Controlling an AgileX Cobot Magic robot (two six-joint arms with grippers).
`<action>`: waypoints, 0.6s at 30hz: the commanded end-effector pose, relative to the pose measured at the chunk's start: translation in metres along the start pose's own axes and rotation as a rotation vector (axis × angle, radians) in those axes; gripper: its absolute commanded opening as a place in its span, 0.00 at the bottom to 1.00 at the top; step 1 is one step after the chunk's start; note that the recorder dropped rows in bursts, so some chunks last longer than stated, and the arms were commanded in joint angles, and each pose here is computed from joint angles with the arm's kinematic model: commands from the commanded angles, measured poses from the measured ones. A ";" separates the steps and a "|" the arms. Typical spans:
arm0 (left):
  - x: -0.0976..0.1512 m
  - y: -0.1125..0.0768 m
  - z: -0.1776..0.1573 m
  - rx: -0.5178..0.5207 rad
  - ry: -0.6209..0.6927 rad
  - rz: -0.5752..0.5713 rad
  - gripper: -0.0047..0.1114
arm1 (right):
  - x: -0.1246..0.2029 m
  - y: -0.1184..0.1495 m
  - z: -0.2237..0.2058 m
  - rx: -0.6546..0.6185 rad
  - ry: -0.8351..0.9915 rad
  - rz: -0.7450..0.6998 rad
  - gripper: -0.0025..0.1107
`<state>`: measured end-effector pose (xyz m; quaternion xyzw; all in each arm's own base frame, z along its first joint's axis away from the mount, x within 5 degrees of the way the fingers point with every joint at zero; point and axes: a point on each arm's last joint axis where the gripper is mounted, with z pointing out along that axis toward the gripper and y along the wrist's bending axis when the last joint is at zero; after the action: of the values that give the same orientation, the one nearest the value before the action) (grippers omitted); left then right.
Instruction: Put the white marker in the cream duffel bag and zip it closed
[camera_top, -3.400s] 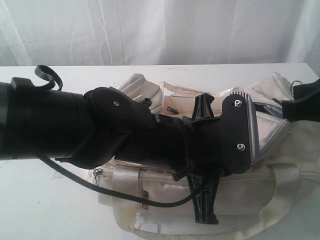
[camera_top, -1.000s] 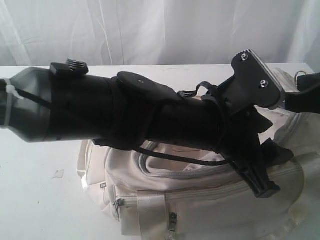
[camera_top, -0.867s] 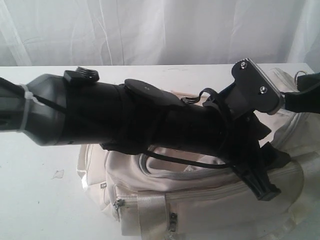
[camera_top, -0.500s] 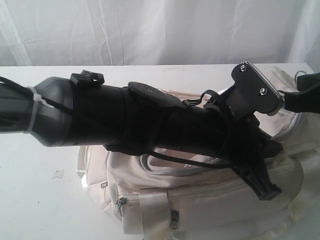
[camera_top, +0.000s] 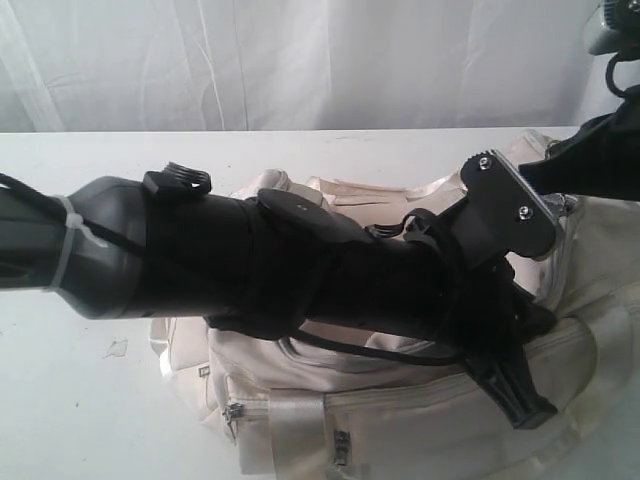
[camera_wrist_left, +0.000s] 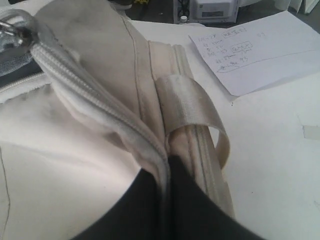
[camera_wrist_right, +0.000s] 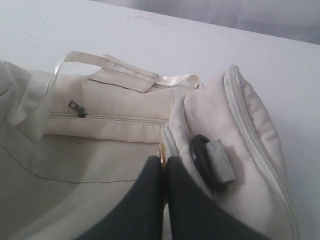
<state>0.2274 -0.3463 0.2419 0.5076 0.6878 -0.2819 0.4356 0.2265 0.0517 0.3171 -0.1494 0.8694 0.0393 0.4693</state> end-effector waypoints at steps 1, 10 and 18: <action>0.008 -0.023 0.002 0.101 0.017 0.010 0.04 | -0.026 -0.005 0.002 0.031 -0.130 -0.033 0.02; 0.009 -0.036 0.003 0.136 0.022 0.034 0.04 | -0.041 -0.008 0.014 0.039 -0.123 -0.063 0.02; 0.010 -0.036 0.003 0.138 0.029 0.052 0.04 | -0.051 -0.010 0.007 0.056 -0.140 -0.101 0.02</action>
<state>0.2183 -0.3480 0.2369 0.5079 0.6952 -0.2678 0.4325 0.2511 0.0566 0.3242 -0.1709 0.8855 0.0262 0.4313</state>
